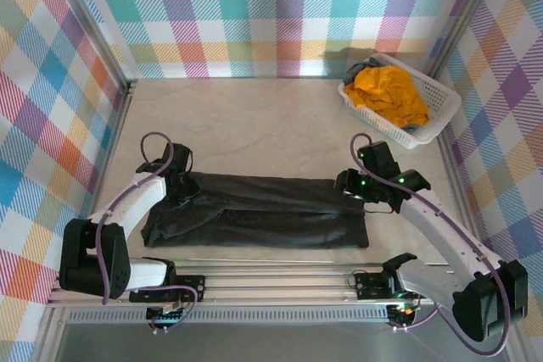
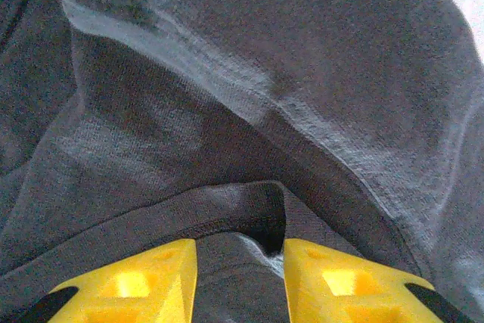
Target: Fold and stack the t-shirts
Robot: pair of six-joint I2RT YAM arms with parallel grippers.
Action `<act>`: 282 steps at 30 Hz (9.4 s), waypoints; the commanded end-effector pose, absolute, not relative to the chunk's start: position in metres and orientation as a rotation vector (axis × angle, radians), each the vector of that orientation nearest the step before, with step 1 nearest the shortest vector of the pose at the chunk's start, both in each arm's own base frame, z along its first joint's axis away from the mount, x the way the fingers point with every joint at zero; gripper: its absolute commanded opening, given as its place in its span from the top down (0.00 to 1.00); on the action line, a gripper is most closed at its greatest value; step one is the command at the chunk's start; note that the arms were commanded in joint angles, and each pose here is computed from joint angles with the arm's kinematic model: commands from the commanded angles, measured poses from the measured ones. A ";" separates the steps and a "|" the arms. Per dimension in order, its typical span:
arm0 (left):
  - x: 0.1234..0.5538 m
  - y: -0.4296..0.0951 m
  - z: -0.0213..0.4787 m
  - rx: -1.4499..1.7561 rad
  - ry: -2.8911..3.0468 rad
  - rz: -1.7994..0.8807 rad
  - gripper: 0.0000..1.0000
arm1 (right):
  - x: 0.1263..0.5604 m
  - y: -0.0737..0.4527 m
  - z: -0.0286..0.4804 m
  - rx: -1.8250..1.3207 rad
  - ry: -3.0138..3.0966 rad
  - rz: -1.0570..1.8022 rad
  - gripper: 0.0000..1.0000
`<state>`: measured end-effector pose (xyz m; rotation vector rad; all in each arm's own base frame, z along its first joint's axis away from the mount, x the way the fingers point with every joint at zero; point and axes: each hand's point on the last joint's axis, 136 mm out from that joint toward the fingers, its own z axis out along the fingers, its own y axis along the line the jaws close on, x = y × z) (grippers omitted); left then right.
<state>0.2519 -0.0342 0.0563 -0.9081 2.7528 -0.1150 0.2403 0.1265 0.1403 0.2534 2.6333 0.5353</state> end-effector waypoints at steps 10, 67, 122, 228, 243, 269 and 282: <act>0.261 -0.046 0.047 -0.975 2.686 -0.190 0.61 | 0.240 0.138 0.150 0.203 2.627 0.596 0.61; 0.165 -0.115 0.101 -1.146 2.664 -0.612 0.74 | 0.240 0.172 0.126 0.329 2.743 0.826 0.64; 0.264 -0.038 0.074 -1.012 2.661 -0.182 0.48 | 0.293 0.119 0.123 0.535 2.746 0.785 0.61; 0.205 -0.177 0.113 -0.879 2.537 -0.476 0.46 | 0.243 0.185 0.158 0.313 2.572 1.250 0.48; 0.407 -0.037 0.108 -0.931 2.394 -0.605 0.52 | 0.305 0.117 0.079 0.779 2.619 0.912 0.64; 0.452 -0.023 0.064 -0.868 2.452 -0.530 1.00 | 0.299 0.075 0.007 1.066 2.838 0.581 0.68; 0.428 0.017 0.053 -1.012 2.478 -0.433 1.00 | 0.295 0.069 0.000 1.117 2.878 0.504 0.71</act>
